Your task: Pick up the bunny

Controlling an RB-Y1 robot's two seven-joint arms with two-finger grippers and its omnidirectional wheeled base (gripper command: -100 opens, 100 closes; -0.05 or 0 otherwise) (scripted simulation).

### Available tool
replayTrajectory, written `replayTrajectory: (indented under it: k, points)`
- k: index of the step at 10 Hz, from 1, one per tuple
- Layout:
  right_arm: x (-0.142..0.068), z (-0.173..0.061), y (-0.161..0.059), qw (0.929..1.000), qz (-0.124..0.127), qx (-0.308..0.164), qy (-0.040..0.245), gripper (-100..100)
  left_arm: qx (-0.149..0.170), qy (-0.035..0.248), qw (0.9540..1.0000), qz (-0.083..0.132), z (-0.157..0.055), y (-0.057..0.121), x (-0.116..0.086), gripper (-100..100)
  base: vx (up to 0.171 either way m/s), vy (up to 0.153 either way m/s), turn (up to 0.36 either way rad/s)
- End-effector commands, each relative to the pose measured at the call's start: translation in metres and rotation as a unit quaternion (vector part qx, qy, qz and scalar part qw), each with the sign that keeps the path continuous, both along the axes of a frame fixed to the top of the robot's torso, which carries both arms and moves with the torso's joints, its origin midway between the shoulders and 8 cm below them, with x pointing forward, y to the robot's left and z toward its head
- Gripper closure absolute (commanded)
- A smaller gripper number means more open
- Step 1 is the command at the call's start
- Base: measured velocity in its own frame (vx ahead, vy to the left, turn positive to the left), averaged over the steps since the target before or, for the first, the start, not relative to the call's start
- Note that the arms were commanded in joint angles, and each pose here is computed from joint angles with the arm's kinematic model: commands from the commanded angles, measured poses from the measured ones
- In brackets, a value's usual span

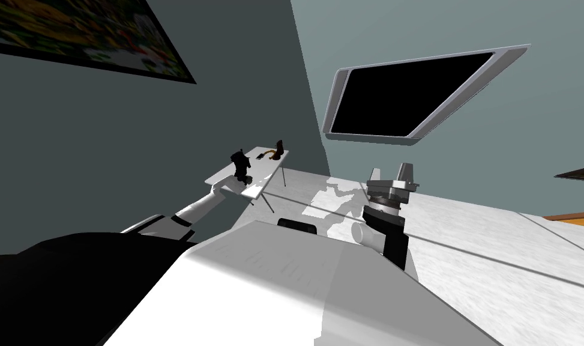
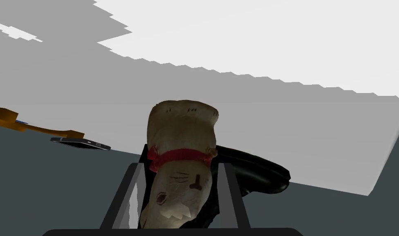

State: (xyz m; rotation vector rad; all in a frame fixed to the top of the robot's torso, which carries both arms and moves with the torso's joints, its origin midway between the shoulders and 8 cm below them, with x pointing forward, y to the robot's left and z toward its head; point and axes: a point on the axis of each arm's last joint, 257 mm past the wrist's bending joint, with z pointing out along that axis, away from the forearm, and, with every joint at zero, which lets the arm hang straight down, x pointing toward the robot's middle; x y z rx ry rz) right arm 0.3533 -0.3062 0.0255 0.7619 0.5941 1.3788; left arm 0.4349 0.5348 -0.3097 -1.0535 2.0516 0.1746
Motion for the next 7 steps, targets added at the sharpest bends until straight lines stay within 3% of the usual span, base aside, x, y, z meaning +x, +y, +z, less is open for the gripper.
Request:
replayTrajectory:
  k: [1,2,3,4,6,7]
  points:
    - [0.0,0.0,0.0,1.0,0.0,0.0,0.0,0,0.0,0.0,1.0,0.0,0.0,0.0,0.0,100,0.0,0.0,0.0]
    - [0.0,0.0,0.0,1.0,0.0,0.0,0.0,0,0.0,0.0,1.0,0.0,0.0,0.0,0.0,100,0.0,0.0,0.0]
    - [0.0,0.0,0.0,1.0,0.0,0.0,0.0,0,0.0,0.0,1.0,0.0,0.0,0.0,0.0,0,0.0,0.0,0.0]
    - [0.0,0.0,0.0,1.0,0.0,0.0,0.0,0,-0.001,-0.001,1.0,-0.002,0.007,-0.003,0.001,100,-0.026,-0.013,0.056]
    - [0.0,0.0,0.0,1.0,0.0,0.0,0.0,0,-0.001,-0.002,1.0,-0.004,0.01,-0.005,0.001,100,-0.041,-0.029,0.041]
    - [0.0,0.0,0.0,1.0,0.0,0.0,0.0,0,-0.001,-0.002,1.0,-0.004,0.01,-0.005,0.001,0,0.0,0.0,0.0]
